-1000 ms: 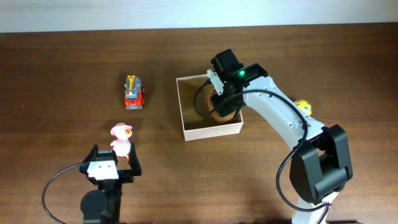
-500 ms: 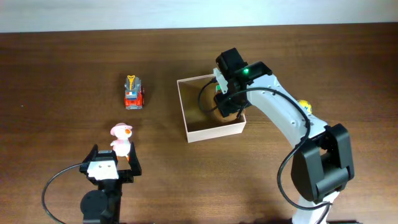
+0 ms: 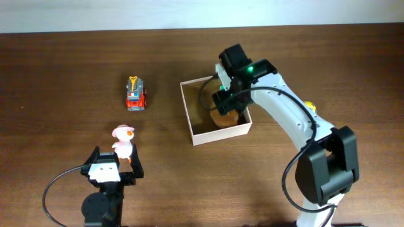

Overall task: Pack container
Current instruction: 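Lower the capybara into the box beside the colour cube, then open the right gripper and release the capybara in the box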

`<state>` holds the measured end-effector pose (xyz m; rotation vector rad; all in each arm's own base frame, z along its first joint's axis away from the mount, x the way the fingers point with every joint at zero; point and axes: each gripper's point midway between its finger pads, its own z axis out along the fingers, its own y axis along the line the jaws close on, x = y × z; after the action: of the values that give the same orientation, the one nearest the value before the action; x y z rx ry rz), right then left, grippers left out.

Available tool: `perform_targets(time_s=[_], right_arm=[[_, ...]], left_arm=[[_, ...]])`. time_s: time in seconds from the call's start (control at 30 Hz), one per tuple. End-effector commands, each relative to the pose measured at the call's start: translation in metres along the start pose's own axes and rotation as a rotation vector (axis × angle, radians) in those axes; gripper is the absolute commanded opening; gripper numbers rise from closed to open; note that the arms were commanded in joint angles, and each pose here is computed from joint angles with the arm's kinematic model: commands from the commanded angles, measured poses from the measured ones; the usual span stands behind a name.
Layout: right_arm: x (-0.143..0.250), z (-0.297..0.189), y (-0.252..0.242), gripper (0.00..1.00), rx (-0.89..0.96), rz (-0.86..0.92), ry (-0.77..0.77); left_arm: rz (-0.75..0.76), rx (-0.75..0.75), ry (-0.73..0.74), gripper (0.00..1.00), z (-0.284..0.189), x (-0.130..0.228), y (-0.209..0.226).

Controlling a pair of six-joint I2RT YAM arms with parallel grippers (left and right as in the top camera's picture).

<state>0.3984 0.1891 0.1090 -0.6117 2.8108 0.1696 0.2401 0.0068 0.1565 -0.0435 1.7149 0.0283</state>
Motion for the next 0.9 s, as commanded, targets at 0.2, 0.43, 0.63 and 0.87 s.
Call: perform_targets(time_s=[0.2,0.43,0.63,0.87], right_arm=[[-0.025,-0.019,0.033,0.41,-0.111,-0.036,-0.072],[-0.025,-0.006,0.057,0.17,-0.113,-0.114,-0.065],[-0.020,0.012,0.066,0.17,-0.114,-0.132,-0.028],[-0.013,0.026,0.065,0.16,-0.117,-0.128,0.016]], left_arm=[[0.018,0.009,0.001,0.99,0.001,0.003,-0.001],[0.018,0.009,0.001,0.99,0.001,0.003,-0.001],[0.018,0.009,0.001,0.99,0.001,0.003,-0.001],[0.018,0.009,0.001,0.99,0.001,0.003,-0.001]])
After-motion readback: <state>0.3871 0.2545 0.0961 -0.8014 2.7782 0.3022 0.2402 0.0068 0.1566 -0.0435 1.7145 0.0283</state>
